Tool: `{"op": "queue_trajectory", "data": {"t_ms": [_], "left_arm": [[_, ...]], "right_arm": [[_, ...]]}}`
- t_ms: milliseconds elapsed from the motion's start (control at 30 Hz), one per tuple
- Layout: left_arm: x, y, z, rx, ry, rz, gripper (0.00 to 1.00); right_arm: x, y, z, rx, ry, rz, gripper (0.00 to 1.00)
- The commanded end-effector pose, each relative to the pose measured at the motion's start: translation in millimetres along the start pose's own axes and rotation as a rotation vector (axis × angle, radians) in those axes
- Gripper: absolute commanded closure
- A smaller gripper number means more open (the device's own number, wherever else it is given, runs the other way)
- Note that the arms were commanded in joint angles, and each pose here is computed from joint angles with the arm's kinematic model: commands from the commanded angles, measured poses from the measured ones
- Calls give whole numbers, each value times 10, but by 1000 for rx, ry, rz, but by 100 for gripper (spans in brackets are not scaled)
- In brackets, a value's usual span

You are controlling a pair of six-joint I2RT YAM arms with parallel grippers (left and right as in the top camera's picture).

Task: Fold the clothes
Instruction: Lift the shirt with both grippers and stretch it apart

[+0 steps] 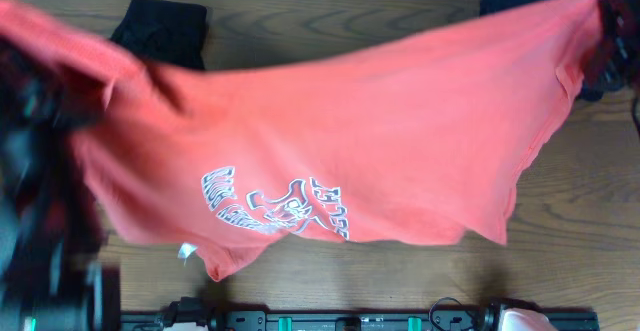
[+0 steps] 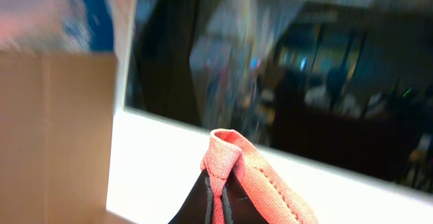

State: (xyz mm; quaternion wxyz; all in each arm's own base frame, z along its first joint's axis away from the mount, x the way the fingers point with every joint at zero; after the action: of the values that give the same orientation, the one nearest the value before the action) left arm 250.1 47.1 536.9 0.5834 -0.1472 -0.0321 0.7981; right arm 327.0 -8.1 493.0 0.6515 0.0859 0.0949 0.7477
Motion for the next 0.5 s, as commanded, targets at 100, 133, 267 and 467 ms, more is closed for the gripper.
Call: {"op": "queue_trajectory", "data": {"t_ms": [100, 133, 267, 467], "left_arm": [[-155, -972, -721, 84, -21, 44, 94], [-182, -1092, -796, 75, -18, 43, 94], [-296, -1567, -1053, 46, 55, 40, 94], [-526, -1782, -529, -25, 85, -24, 94]], "right_arm": [[-279, -1019, -205, 45, -9, 14, 99], [-293, -1131, -214, 37, -16, 25, 99], [-317, -1584, -192, -32, -87, 99, 99], [-261, -1640, 229, -155, -104, 177, 99]]}}
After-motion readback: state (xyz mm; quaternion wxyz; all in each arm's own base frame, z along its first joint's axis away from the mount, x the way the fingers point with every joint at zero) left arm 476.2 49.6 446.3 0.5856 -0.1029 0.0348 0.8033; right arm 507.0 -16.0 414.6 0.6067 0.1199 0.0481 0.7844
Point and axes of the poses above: each gripper's point midway between its finger pads, its own y axis back along the fingers, its own x axis along the line the jaws close on, z = x × y, the point moved 3 cm from there along y, back along the fingers, and after that the axes turned 1 degree about -y, right-handed, at the moved point
